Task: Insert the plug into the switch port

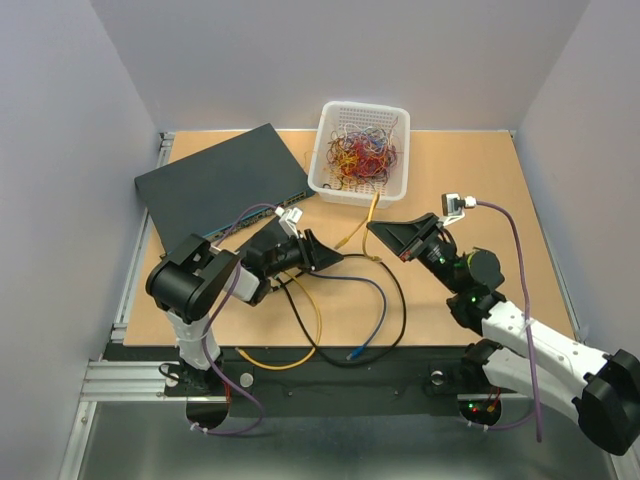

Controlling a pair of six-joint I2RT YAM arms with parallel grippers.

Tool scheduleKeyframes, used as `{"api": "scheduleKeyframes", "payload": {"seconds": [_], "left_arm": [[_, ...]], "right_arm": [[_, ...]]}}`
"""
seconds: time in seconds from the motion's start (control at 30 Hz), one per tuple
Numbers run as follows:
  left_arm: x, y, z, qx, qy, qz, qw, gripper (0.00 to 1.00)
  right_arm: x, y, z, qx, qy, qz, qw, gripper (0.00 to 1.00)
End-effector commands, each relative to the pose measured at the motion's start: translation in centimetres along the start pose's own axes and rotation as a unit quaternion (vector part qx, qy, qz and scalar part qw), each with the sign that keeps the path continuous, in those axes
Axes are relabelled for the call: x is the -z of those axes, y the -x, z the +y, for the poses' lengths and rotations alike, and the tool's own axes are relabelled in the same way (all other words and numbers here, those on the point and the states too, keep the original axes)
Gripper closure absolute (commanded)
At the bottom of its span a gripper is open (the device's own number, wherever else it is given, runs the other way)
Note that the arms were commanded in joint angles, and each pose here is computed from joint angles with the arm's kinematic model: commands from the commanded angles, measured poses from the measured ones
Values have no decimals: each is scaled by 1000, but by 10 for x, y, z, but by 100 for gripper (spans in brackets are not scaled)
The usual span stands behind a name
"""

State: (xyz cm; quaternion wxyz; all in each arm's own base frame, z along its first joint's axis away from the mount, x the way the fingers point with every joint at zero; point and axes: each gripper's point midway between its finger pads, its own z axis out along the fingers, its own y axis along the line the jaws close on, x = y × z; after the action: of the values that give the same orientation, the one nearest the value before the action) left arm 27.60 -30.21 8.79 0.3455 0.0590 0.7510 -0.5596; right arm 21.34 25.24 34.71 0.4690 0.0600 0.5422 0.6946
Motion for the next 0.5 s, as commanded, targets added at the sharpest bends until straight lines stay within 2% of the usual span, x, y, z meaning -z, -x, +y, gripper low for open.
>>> {"api": "scheduleKeyframes", "payload": {"seconds": [0.0,0.47], "left_arm": [[22,66,-104,-153,-190,-145,959,40],[29,68,-121,-157,-229,-150,949,40]], "right_arm": [[0,2,14,6,30,-2,1000,99],[1,-5,10,-1,27,15,1000,100]]}}
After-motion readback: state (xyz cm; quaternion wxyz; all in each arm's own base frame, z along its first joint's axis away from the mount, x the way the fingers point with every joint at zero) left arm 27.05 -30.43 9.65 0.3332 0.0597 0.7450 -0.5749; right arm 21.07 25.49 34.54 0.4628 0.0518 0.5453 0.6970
